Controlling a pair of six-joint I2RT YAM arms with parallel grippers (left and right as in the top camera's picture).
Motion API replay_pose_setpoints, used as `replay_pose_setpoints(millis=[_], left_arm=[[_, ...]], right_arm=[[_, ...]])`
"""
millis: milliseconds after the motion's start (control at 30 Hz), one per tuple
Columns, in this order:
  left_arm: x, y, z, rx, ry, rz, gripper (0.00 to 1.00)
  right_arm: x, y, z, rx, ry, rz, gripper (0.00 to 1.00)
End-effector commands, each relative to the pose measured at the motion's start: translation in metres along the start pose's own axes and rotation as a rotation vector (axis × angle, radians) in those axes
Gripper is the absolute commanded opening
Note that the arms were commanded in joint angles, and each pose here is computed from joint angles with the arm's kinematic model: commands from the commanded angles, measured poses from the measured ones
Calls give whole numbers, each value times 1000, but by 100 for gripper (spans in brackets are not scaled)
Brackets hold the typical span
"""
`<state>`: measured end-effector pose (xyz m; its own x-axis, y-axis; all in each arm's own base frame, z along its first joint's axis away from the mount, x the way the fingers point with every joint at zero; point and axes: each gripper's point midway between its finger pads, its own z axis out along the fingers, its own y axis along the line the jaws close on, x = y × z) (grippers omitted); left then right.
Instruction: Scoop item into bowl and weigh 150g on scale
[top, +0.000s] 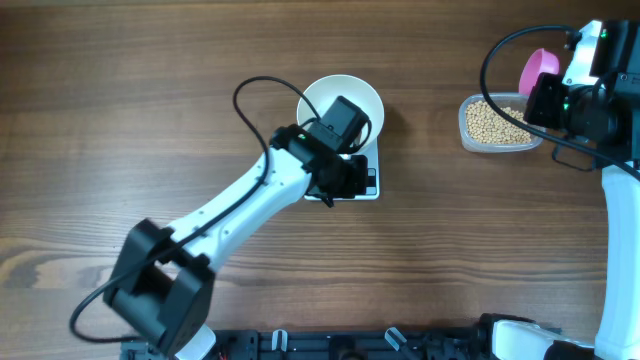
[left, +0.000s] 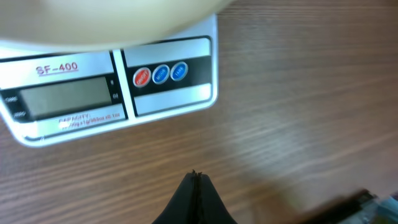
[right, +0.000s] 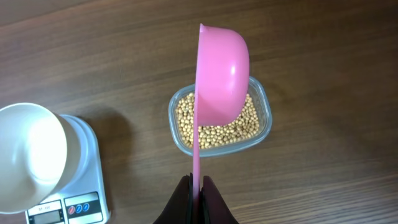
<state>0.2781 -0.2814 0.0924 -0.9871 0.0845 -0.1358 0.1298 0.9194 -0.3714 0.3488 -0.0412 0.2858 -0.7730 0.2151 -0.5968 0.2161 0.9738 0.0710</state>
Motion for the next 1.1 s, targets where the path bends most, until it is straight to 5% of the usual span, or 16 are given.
replay_pose_setpoints(millis=[0, 333, 633, 933, 1067], left_arm=[[-3, 21, 27, -102, -10, -19, 4], [-21, 45, 49, -226, -80, -5, 4], [-41, 35, 47, -185, -172, 6, 4], [-50, -12, -40, -48, -343, 105, 4], [-29, -12, -51, -65, -302, 123, 4]], right_arm=[[-10, -4, -6, 19, -42, -18, 4], [-15, -8, -5, 47, -59, -17, 4], [-23, -7, -6, 43, -90, -16, 4], [-21, -7, -5, 43, -86, -16, 4], [-21, -7, -5, 44, -83, -16, 4]])
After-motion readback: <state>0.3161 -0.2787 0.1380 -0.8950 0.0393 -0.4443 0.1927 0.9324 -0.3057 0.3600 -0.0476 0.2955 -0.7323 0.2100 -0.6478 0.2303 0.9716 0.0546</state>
